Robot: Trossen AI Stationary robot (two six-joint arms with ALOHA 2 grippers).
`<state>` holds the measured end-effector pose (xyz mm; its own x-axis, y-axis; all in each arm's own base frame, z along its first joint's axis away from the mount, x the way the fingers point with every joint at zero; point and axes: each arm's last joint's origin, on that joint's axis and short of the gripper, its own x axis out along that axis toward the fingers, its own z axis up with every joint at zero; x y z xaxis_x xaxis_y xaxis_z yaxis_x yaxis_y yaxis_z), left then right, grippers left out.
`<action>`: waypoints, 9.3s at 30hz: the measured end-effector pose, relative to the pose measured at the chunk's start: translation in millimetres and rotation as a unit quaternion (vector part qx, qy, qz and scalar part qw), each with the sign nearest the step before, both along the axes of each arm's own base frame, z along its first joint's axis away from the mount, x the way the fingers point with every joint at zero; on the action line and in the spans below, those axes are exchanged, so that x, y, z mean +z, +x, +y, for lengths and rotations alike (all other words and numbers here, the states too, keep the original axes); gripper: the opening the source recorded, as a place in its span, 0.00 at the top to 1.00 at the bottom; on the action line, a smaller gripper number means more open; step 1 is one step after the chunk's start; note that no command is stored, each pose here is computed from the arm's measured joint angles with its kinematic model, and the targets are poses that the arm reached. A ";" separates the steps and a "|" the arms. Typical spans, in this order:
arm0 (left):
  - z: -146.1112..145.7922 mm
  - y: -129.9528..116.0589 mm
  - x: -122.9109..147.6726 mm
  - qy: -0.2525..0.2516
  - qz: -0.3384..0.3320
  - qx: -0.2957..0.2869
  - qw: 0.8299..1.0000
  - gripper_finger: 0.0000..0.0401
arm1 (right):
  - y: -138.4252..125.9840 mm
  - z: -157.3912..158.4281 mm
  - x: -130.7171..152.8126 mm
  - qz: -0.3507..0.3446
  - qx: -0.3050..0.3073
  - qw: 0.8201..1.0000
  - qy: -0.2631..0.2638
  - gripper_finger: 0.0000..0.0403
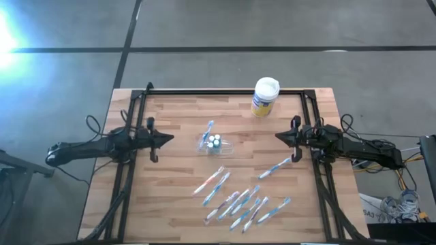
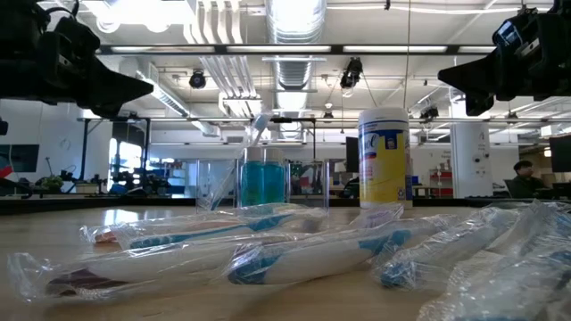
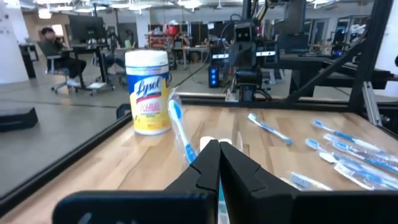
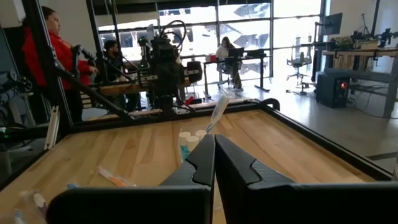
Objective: Pick & Place toothbrushing station
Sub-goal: Put the orange toothbrush into the transparent organizer
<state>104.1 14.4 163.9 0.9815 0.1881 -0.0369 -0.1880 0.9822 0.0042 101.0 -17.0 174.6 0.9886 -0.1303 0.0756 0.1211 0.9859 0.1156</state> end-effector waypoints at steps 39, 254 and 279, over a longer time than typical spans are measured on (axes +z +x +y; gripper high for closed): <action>-3.1 4.3 15.4 -0.026 -0.042 -0.059 0.997 0.99 | 0.0 0.0 0.4 -0.001 -0.001 1.000 -0.009 0.98; -37.6 -11.7 16.9 0.049 -0.093 -0.120 0.987 1.00 | 0.1 -0.9 1.3 -0.005 -0.014 1.000 -0.009 0.98; -37.1 4.8 69.4 0.041 -0.154 -0.034 0.987 1.00 | -0.2 -0.9 4.5 -0.021 -0.016 1.000 -0.016 0.98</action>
